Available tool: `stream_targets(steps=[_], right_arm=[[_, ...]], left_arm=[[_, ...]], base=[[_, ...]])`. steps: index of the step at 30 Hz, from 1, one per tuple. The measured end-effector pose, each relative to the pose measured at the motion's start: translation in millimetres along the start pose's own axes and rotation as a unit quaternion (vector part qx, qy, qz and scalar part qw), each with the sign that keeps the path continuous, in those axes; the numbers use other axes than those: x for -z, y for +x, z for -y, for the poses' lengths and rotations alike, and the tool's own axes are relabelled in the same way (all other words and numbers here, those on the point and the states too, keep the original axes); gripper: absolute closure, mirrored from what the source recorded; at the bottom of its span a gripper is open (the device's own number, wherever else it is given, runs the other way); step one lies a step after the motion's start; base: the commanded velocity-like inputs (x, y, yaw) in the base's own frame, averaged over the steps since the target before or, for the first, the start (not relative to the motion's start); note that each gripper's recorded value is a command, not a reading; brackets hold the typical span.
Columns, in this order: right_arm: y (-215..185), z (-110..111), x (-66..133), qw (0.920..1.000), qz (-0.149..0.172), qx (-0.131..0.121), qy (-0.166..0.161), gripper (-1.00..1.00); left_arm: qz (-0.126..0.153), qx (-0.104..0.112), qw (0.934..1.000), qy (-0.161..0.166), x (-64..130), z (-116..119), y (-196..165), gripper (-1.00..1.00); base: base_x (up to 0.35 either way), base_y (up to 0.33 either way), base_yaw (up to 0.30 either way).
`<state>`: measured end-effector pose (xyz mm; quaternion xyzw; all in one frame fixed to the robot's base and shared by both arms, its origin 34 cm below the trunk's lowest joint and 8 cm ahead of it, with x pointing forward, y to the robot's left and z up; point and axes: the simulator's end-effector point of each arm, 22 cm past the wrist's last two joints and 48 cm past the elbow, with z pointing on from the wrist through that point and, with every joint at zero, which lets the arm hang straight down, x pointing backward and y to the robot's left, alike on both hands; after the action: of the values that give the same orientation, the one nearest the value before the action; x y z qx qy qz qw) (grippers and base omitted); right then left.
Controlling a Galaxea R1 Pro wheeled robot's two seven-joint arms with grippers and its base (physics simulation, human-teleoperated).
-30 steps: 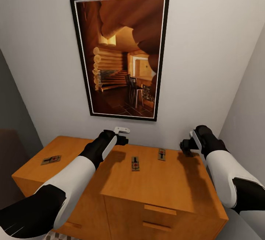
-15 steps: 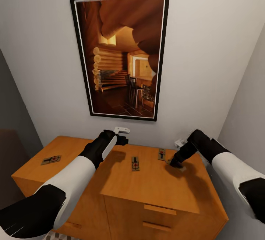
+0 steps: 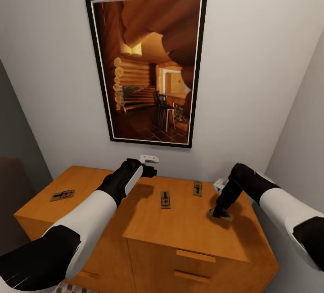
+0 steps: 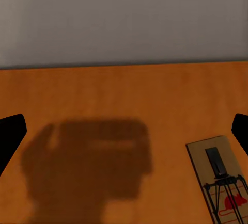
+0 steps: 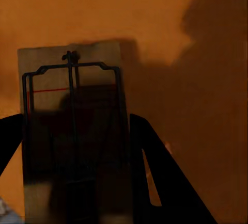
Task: Take the four mousetraps from the cabinet in the bathroom and place them on the bathroom floor. Make sure all four end up on the same floor surface, and ensure that at least two of them are either under or directly next to the same bathroom sink.
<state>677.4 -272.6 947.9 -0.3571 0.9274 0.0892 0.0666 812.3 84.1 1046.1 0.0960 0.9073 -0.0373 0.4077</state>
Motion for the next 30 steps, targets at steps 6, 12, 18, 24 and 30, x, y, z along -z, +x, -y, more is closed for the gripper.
stream_targets(steps=[6, 12, 18, 24, 30], right_arm=[[23.3, -32.4, -11.2, 0.9955, -0.069, 0.047, -0.045, 1.00], [24.2, -39.7, -12.8, 0.9935, -0.075, 0.065, -0.055, 1.00], [21.0, -59.2, -7.8, 0.9874, -0.064, 0.104, -0.101, 1.00], [-2.6, -66.1, 12.3, 0.9831, -0.013, 0.141, -0.116, 1.00], [-7.0, -60.8, 21.5, 0.9812, 0.012, 0.153, -0.118, 1.00]], left_arm=[[-0.001, -0.001, 1.0000, 0.001, 0.2, 0.7, 0.0, -1.00], [-0.001, 0.000, 1.0000, 0.001, 0.1, 0.8, 0.4, -1.00], [-0.001, 0.000, 1.0000, 0.002, 0.2, 0.8, 0.3, -1.00], [-0.001, 0.000, 1.0000, 0.002, 0.1, 0.8, 0.5, -1.00], [-0.001, 0.000, 1.0000, 0.002, 0.1, 0.8, 0.4, -1.00]], base=[[0.000, 0.000, 0.000], [0.000, 0.000, 0.000], [0.000, 0.000, 0.000], [0.000, 0.000, 0.000], [0.000, 0.000, 0.000]])
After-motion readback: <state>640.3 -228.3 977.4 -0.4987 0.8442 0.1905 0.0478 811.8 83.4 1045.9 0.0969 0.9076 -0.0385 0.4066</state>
